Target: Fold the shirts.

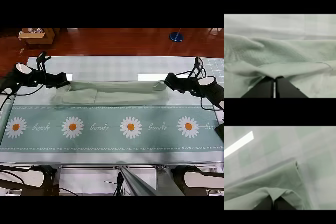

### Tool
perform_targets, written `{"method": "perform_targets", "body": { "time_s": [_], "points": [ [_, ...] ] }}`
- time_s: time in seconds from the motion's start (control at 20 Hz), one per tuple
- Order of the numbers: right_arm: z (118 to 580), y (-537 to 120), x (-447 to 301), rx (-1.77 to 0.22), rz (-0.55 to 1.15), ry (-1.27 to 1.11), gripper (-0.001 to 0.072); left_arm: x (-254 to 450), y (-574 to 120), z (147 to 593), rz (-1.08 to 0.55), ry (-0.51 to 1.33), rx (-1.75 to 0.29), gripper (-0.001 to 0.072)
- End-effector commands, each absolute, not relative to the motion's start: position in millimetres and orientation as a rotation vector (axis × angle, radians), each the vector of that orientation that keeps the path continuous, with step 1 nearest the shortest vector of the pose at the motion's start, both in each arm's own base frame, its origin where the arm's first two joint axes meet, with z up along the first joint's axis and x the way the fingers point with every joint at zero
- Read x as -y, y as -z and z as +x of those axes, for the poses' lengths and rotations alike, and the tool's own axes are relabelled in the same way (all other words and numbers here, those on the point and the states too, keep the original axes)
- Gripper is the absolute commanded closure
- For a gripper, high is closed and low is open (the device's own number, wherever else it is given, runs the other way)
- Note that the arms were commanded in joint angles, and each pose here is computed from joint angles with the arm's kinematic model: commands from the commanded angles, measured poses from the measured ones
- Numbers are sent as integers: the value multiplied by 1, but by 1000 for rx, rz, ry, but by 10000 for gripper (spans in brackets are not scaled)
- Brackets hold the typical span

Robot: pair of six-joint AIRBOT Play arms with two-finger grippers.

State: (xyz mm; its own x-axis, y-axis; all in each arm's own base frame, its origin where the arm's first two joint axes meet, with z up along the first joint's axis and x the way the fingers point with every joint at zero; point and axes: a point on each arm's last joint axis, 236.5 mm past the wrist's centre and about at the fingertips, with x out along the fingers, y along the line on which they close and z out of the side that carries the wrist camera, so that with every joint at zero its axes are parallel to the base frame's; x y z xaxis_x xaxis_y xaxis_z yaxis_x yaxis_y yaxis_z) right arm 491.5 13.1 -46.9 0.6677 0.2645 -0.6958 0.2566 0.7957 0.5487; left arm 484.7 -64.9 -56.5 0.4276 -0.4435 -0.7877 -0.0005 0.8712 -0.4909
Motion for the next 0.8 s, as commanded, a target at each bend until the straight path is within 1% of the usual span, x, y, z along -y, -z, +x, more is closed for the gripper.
{"method": "perform_targets", "body": {
  "time_s": [0.0,0.05,0.1,0.15,0.25,0.4,0.45,0.5,0.6,0.75],
  "points": [
    [497,56,-5,-848,652,20,322,58,70,485,-467,274,-1125,426],
    [496,51,-1,-843,617,7,226,51,67,485,-474,266,-1121,238],
    [491,46,6,-848,580,1,226,43,61,483,-488,265,-1127,75],
    [485,41,14,-859,549,0,226,35,56,477,-504,274,-1147,34],
    [466,39,31,-918,528,15,226,21,46,460,-547,304,-1211,35],
    [422,59,35,-1114,601,-2,211,13,40,435,-592,341,-1288,36],
    [412,65,34,-1161,625,-13,158,14,39,430,-597,354,-1307,37],
    [404,71,33,-1201,651,-22,157,17,39,426,-600,368,-1322,36],
    [399,80,27,-1239,697,-35,121,23,38,422,-597,386,-1339,37],
    [411,87,11,-1225,831,-57,121,30,38,422,-590,400,-1343,37]
  ]
}}
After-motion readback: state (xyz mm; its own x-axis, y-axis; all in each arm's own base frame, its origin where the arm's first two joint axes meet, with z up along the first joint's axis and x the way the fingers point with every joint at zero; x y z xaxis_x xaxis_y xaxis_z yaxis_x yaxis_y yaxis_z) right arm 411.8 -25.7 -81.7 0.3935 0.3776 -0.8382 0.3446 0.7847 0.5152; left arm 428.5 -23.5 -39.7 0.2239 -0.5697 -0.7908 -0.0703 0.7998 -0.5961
